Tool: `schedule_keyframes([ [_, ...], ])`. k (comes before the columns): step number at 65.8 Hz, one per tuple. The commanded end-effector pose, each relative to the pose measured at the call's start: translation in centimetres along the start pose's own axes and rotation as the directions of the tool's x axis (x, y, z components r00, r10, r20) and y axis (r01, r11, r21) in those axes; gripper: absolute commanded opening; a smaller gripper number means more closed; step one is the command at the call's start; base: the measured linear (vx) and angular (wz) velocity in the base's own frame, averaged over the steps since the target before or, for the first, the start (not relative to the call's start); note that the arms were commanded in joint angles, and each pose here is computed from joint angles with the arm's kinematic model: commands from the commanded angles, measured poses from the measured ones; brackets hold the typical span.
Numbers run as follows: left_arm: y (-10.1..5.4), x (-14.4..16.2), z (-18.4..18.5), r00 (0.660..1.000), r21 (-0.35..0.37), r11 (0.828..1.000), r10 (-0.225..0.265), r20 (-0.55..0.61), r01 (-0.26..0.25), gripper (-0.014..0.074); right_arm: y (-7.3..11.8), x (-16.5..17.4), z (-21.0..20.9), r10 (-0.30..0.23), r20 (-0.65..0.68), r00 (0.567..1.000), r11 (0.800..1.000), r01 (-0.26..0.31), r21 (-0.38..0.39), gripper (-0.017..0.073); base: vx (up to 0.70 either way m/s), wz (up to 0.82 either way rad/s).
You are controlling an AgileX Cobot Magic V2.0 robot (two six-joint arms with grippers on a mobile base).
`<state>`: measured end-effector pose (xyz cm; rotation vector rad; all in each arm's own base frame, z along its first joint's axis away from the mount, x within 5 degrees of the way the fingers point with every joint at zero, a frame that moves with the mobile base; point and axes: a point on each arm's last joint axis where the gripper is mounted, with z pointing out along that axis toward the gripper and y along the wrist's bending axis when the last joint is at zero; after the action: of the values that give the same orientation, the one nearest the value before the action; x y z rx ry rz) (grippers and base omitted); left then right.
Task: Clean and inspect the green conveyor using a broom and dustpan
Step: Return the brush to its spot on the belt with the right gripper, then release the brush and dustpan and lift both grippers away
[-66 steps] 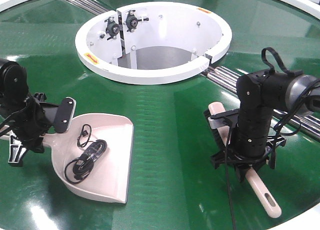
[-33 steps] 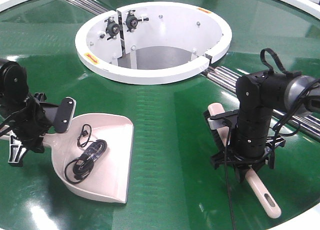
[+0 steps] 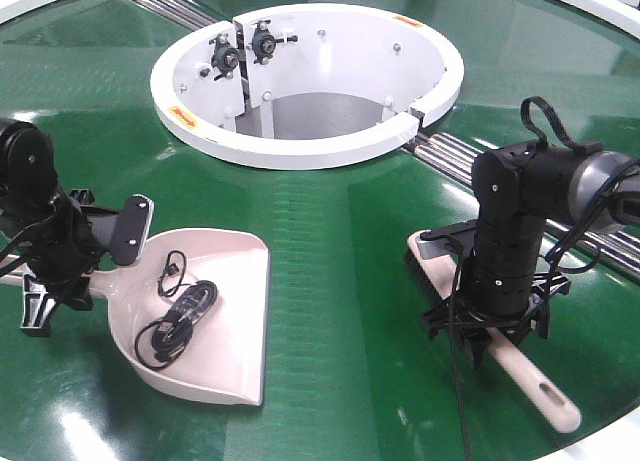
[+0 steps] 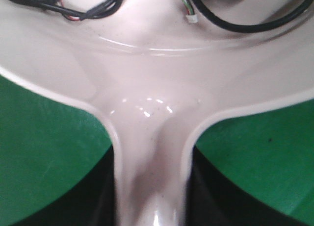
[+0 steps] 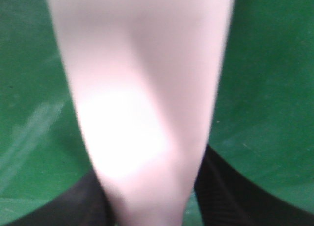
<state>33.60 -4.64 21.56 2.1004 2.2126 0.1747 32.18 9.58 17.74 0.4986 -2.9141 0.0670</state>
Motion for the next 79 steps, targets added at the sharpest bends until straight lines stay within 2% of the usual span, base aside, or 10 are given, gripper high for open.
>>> schedule_keyframes([
  [1,0.3,-0.5,-2.2,0.999,-0.068,0.997,-0.022,0.048,0.025,0.0239,-0.2,0.9,-1.9,-0.007,-0.013,1.0,1.0,0.007,0.004,0.0395,0.0,0.0],
  [20,0.2,-0.5,-2.2,0.999,-0.056,0.998,-0.023,0.046,0.025,0.0503,-0.3,0.9,-2.0,-0.009,-0.003,1.0,1.0,0.009,0.013,0.0412,0.0,0.0],
  [28,0.0,-0.4,-2.2,0.999,-0.035,0.999,-0.023,0.041,0.025,0.0575,-0.3,1.1,-2.5,-0.009,0.024,1.0,1.0,0.009,0.016,0.0412,0.0,0.0],
  [36,-0.2,-0.4,-2.5,0.999,-0.029,0.999,-0.024,0.04,0.025,0.0598,-0.4,1.3,-3.4,-0.012,0.066,0.998,1.0,0.01,0.027,0.0412,0.0,0.0],
  [51,-0.7,-0.2,-4.3,0.998,-0.068,0.997,-0.025,0.052,0.029,0.0589,-0.4,2.1,-5.0,-0.012,0.128,0.992,0.999,0.008,0.032,0.0412,0.0,0.0],
  [62,-1.5,-0.3,-6.0,0.995,-0.074,0.996,-0.044,0.095,0.051,0.0589,-0.4,3.1,-6.8,-0.011,0.194,0.981,0.999,0.004,0.035,0.041,0.0,0.0],
  [65,-1.8,-0.3,-6.5,0.993,-0.07,0.995,-0.061,0.105,0.068,0.0589,-0.4,3.5,-7.5,-0.011,0.217,0.976,0.999,0.003,0.036,0.041,0.0,0.0],
  [72,-2.5,-0.3,-7.7,0.982,-0.065,0.987,-0.135,0.134,0.145,0.0589,-0.4,4.6,-9.2,-0.01,0.296,0.955,0.999,-0.001,0.039,0.041,0.0,0.0],
  [79,-3.4,-0.2,-9.3,0.955,-0.064,0.964,-0.245,0.166,0.259,0.0589,-0.4,5.9,-11.4,-0.005,0.405,0.914,0.999,-0.013,0.041,0.041,0.0,0.0],
])
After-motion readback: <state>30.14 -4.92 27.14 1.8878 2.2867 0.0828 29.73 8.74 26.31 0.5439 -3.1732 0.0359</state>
